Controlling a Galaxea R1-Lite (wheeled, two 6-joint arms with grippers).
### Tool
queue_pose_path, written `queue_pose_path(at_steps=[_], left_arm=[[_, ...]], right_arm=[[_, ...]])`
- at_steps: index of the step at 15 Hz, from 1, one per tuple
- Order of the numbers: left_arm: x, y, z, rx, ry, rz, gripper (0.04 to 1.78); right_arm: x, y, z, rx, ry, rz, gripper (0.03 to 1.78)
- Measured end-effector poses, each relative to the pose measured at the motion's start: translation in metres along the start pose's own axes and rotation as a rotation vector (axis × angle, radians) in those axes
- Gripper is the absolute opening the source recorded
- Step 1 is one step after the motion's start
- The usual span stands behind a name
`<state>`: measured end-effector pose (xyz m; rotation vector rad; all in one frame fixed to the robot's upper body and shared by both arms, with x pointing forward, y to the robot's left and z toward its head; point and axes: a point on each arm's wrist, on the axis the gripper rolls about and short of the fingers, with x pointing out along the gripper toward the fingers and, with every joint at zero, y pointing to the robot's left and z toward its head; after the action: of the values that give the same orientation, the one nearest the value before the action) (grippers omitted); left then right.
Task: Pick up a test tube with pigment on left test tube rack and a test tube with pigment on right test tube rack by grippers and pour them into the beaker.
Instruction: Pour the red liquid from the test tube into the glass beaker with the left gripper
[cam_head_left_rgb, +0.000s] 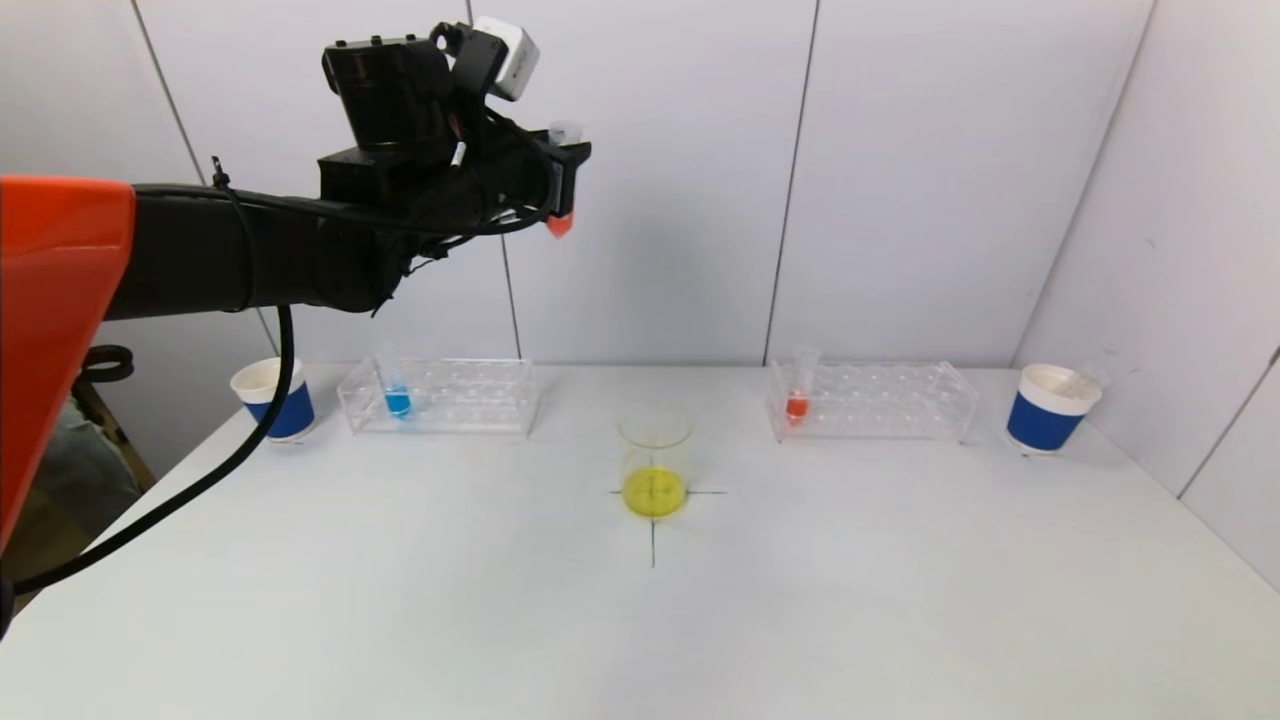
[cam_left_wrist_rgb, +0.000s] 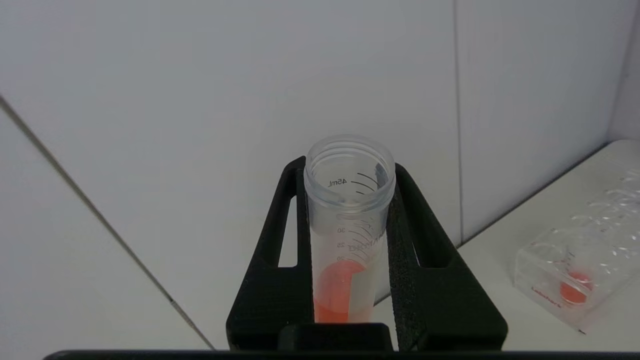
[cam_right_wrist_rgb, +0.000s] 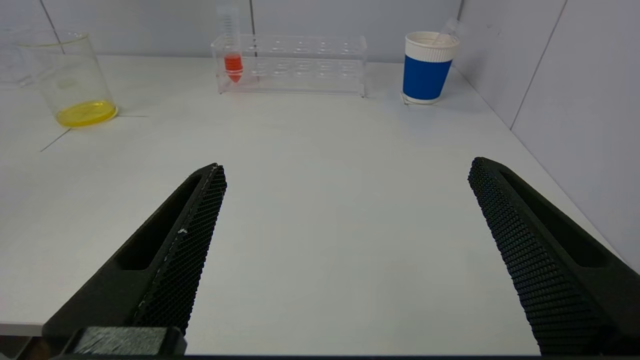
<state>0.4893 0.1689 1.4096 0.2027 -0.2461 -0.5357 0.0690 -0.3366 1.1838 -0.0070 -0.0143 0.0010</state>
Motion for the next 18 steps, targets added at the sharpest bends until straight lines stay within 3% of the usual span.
queue_pose_path(at_steps=[6,11,18], left_arm=[[0.013,0.002,-0.013,0.088,-0.008,-0.330,0.44],[0.025,-0.007,-0.040,0.264,-0.051,-0.564,0.44],[0.038,-0.019,-0.083,0.509,-0.193,-0.690,0.44]], right_arm=[[0.000,0.000,0.000,0.000,0.000,0.000,1.76],[0.000,0.000,0.000,0.000,0.000,0.000,1.76],[0.000,0.000,0.000,0.000,0.000,0.000,1.76]])
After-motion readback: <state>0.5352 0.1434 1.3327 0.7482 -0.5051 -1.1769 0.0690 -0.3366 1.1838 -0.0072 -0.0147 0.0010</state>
